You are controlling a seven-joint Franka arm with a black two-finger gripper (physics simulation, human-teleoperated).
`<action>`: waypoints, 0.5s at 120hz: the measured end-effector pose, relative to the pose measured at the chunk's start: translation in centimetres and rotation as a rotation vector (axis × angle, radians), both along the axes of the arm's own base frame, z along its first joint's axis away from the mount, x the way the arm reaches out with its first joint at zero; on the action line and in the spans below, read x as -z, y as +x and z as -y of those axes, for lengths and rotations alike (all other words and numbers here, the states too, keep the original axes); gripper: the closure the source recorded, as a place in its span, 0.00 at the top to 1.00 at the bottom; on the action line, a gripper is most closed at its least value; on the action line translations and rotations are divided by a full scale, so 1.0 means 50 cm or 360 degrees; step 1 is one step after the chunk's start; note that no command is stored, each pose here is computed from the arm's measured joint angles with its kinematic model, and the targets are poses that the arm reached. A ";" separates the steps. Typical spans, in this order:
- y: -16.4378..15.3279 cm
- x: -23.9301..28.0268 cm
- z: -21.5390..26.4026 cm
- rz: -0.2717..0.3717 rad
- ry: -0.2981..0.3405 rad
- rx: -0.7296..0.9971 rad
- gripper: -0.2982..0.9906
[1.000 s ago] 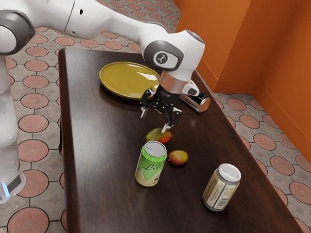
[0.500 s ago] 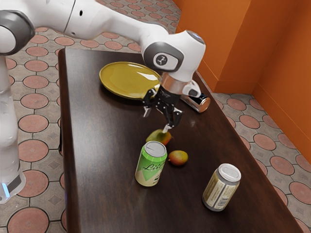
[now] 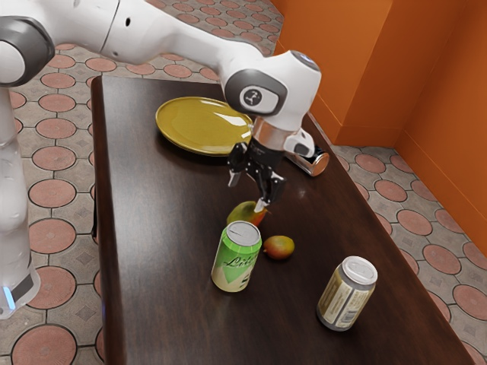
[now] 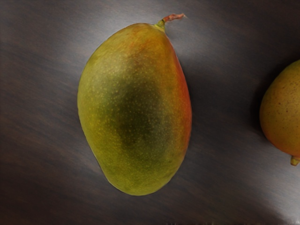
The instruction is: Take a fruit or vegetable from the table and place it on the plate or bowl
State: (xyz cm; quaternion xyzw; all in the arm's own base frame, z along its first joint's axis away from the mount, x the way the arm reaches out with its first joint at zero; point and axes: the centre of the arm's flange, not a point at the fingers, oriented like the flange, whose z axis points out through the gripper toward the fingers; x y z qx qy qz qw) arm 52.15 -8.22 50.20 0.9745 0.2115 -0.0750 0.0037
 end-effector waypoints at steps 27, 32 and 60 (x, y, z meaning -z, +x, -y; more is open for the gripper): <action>0.006 0.019 -0.017 -0.0023 -0.0010 0.0041 0.77; 0.010 0.021 -0.027 -0.0025 -0.0010 0.0039 0.77; 0.025 0.033 -0.067 -0.0029 -0.0017 0.0029 0.77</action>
